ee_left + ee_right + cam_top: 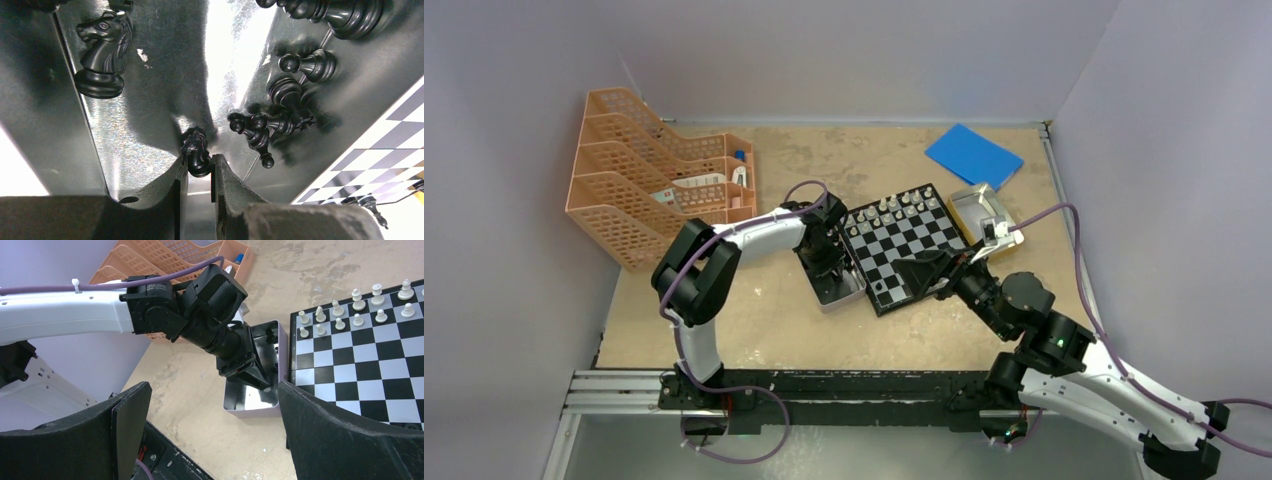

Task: Set up the chess pieces on the board
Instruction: Pick up the chess piece from the storage box, then place the chess piece on the chessboard.

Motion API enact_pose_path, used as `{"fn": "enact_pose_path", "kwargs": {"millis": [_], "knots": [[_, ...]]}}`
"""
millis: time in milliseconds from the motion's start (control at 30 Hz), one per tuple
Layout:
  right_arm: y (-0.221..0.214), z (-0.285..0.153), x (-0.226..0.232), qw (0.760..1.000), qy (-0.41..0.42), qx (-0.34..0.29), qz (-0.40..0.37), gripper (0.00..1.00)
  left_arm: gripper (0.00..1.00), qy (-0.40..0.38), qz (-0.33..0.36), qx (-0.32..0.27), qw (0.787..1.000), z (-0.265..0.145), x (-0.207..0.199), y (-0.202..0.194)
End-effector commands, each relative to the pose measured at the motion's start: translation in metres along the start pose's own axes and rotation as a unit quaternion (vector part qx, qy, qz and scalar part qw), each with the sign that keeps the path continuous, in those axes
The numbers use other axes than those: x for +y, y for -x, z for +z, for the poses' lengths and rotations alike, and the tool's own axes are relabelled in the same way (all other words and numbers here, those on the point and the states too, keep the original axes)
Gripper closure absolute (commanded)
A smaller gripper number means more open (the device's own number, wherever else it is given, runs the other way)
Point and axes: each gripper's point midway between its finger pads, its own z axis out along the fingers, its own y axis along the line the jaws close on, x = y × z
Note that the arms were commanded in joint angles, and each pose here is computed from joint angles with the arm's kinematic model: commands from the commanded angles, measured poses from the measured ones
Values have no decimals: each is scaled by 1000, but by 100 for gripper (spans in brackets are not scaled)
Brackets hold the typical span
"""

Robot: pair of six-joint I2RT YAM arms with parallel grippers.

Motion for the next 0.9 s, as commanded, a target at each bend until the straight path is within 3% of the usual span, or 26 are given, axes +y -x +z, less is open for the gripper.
{"fn": "enact_pose_path", "kwargs": {"millis": [0, 367, 533, 667, 867], "knots": [[22, -3, 14, 999, 17, -27, 7, 1, 94, -13, 10, -16, 1000, -7, -7, 7], [18, 4, 13, 999, 6, -23, 27, 1, 98, -85, 98, -105, 986, -51, -24, 34], [10, 14, 12, 999, -1, -15, 35, 1, 98, -164, 187, -149, 957, -86, -35, 37], [-3, 30, 5, 999, -27, 5, 24, 1, 100, -228, 264, -188, 918, -113, -39, 36], [-12, 55, 8, 999, -26, 13, 16, 1, 100, -252, 327, -220, 884, -134, -31, 36]]}}
